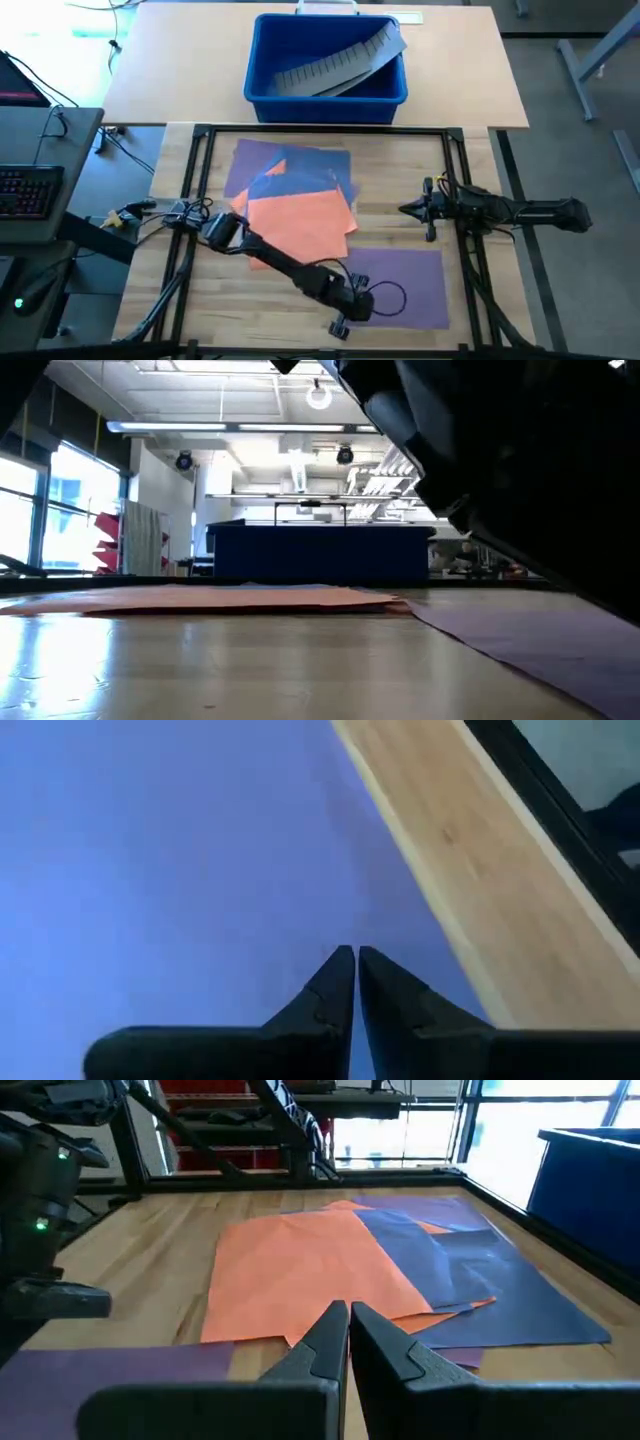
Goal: Organize paper
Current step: Move the purple paper to the bottom right of the table
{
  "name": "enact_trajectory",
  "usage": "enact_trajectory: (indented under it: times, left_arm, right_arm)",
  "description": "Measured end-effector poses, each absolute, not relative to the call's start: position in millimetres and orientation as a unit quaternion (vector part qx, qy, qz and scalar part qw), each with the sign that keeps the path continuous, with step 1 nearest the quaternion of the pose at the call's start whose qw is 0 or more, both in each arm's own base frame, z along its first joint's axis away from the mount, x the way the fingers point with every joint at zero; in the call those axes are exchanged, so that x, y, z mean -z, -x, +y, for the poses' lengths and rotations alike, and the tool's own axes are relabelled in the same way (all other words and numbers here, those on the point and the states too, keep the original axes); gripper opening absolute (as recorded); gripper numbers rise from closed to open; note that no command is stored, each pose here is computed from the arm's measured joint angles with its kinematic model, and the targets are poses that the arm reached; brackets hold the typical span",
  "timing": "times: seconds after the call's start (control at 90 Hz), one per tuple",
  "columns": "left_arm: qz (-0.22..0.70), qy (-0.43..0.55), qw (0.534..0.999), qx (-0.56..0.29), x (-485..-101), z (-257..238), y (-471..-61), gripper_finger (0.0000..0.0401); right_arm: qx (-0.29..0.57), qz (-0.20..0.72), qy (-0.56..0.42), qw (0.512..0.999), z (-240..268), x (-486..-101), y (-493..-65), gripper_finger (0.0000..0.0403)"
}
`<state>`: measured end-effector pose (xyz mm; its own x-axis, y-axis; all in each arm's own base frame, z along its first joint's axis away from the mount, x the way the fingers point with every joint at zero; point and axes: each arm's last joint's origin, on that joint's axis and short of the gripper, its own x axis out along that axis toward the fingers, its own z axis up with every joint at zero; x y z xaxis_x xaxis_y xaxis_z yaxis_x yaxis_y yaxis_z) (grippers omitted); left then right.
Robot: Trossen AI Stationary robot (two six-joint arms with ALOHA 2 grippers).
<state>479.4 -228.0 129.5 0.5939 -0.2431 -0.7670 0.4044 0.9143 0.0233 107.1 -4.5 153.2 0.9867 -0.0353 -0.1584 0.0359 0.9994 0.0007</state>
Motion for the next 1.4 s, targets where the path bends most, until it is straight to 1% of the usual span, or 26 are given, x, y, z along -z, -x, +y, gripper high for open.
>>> enact_trajectory:
  times: [0.111, 0.222, 0.333, 0.433, 0.5, 0.611, 0.689, 0.944, 1.156, 1.4]
  left_arm:
    - [0.409, -0.103, 0.89, 0.175, -130, -234, -476, 0.0]
    - [0.394, -0.121, 0.902, 0.127, -133, -236, -476, 0.0]
    - [0.37, -0.079, 0.921, 0.088, -143, -227, -485, 0.0]
    - [0.376, -0.055, 0.922, 0.067, -137, -213, -492, 0.0]
    - [0.388, -0.052, 0.918, 0.066, -124, -206, -496, 0.0]
    - [0.395, -0.048, 0.915, 0.074, -118, -202, -498, 0.0]
    - [0.4, -0.042, 0.912, 0.084, -113, -207, -496, 0.0]
    - [0.403, -0.036, 0.909, 0.099, -113, -230, -486, 0.0]
    - [0.404, -0.01, 0.912, 0.067, -112, -233, -484, 0.0]
    - [0.41, -0.001, 0.911, 0.045, -111, -214, -491, 0.0]
  right_arm:
    - [0.018, 0.079, -0.002, 0.997, -4, -153, -107, 0.0]
    - [0.018, 0.08, -0.002, 0.997, -4, -153, -107, 0.0]
    - [0.018, 0.08, -0.002, 0.997, -4, -153, -107, 0.0]
    - [0.018, 0.079, -0.002, 0.997, -4, -153, -107, 0.0]
    - [0.018, 0.079, -0.002, 0.997, -4, -153, -107, 0.0]
    - [0.018, 0.079, -0.002, 0.997, -4, -153, -107, 0.0]
    - [0.018, 0.08, -0.002, 0.997, -4, -153, -107, 0.0]
    - [0.018, 0.079, -0.002, 0.997, -4, -153, -107, 0.0]
    - [0.018, 0.079, -0.002, 0.997, -4, -153, -107, 0.0]
    - [0.018, 0.079, -0.002, 0.997, -4, -153, -107, 0.0]
